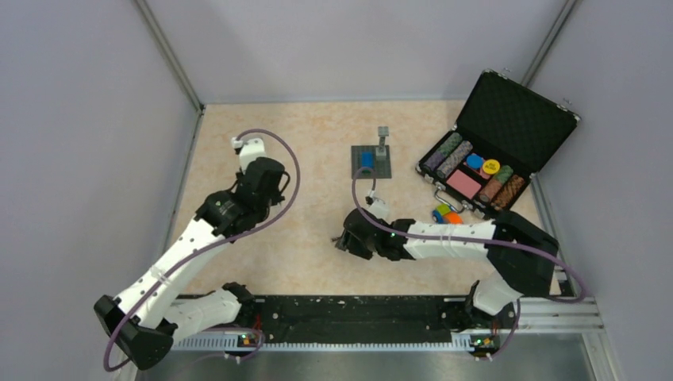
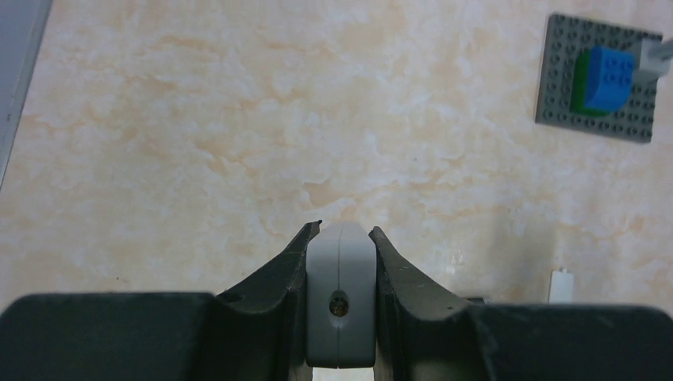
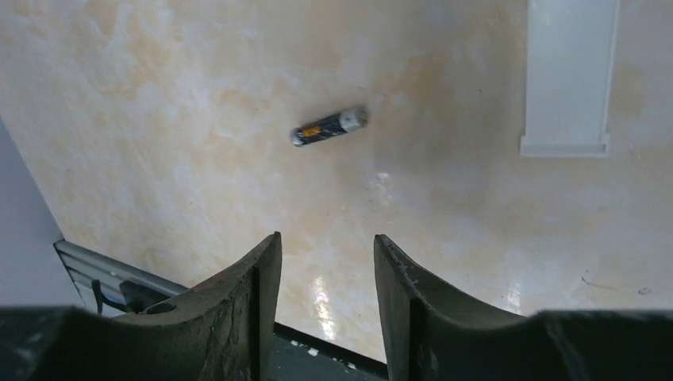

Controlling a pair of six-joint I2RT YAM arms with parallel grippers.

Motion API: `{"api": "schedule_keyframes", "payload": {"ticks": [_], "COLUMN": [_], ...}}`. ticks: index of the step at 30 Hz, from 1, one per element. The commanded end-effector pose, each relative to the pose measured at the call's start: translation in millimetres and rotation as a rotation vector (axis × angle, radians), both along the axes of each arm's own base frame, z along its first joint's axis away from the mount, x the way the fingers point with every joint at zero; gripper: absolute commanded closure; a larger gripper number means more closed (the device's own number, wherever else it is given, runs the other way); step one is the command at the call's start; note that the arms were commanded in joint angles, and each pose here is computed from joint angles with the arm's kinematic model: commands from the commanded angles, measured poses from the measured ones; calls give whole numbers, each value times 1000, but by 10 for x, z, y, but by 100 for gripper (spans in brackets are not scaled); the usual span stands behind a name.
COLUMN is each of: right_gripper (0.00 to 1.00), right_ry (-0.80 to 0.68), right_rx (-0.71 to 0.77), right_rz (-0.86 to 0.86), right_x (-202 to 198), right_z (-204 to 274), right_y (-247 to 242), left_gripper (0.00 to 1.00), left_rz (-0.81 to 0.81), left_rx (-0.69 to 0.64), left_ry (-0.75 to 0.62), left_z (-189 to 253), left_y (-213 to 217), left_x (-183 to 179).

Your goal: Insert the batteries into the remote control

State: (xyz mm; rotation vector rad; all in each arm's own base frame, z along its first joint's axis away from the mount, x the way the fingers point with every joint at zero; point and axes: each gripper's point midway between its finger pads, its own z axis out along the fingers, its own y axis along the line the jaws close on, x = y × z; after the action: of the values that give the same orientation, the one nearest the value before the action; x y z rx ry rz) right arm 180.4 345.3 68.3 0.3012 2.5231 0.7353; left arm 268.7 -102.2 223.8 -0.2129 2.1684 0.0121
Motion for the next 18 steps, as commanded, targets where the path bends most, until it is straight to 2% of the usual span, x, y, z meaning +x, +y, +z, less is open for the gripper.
{"api": "schedule_keyframes", "payload": {"ticks": [1, 11, 18], "right_gripper": [55, 59, 59], "right_ry": [231, 482, 576], "right_rx": [78, 221, 209], "right_rz": [-160, -297, -407], "right_x": [-46, 141, 360], "right_z": [-142, -144, -227], "right_y": [100, 305, 377], "left_gripper": [100, 100, 100], "left_rz": [173, 198, 189], "left_rx": [-17, 43, 46], "left_ry": [-62, -152, -219], "left_z": [139, 320, 445], "left_y": [354, 615, 723], "left_x": [-53, -153, -230]}}
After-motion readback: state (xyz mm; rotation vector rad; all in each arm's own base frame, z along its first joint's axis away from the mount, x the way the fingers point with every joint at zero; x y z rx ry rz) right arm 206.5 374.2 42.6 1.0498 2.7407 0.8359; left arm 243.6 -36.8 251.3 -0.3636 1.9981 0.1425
